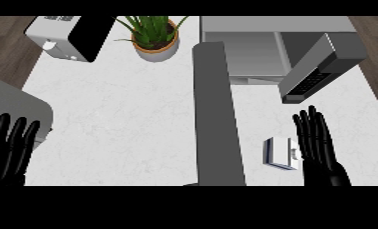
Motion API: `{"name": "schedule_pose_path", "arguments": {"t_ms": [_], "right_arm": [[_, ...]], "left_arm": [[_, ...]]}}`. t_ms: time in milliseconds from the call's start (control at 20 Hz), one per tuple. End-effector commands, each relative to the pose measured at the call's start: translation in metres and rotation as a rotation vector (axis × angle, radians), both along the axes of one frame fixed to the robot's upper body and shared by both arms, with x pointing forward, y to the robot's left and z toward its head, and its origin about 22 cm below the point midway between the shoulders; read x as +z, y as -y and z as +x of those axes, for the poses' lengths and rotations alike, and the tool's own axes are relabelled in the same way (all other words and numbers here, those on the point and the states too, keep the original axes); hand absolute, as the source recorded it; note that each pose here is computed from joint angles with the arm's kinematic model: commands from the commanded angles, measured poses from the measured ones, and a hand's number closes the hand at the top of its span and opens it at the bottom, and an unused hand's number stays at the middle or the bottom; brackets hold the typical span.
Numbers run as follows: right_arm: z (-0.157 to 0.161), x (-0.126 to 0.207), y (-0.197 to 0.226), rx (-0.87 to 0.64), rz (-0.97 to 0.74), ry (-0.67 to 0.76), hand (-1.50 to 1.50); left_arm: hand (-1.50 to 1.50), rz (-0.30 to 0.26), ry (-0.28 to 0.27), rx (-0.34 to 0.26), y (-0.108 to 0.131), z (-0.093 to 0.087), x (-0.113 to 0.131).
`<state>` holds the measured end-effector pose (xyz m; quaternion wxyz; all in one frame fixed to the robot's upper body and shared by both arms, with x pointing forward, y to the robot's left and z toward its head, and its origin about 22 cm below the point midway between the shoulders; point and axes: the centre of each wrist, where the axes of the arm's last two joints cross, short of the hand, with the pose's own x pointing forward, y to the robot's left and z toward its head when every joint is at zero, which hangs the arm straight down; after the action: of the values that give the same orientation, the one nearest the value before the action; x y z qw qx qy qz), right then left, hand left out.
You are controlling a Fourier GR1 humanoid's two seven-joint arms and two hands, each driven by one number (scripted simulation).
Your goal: Pick up the milk, place it into the microwave and close the microwave
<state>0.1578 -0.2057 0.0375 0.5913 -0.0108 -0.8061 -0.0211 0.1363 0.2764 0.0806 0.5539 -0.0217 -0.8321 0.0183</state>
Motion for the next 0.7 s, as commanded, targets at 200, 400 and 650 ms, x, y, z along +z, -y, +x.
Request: {"name": "schedule_pose_path", "arguments": {"t_ms": [200, 400, 650], "right_arm": [[0.002, -0.055, 0.034, -0.086, -0.013, -0.043, -1.5], [-0.011, -0.072, 0.045, -0.092, -0.021, -0.051, -1.5], [-0.004, -0.092, 0.075, -0.084, -0.033, -0.064, -1.5]], "left_arm": [[-1.5, 0.001, -0.011, -0.016, -0.016, -0.024, 0.011], [-1.5, 0.0, -0.012, -0.013, -0.004, -0.005, -0.011], [-1.5, -0.001, -0.003, -0.018, -0.001, -0.019, 0.006]]}}
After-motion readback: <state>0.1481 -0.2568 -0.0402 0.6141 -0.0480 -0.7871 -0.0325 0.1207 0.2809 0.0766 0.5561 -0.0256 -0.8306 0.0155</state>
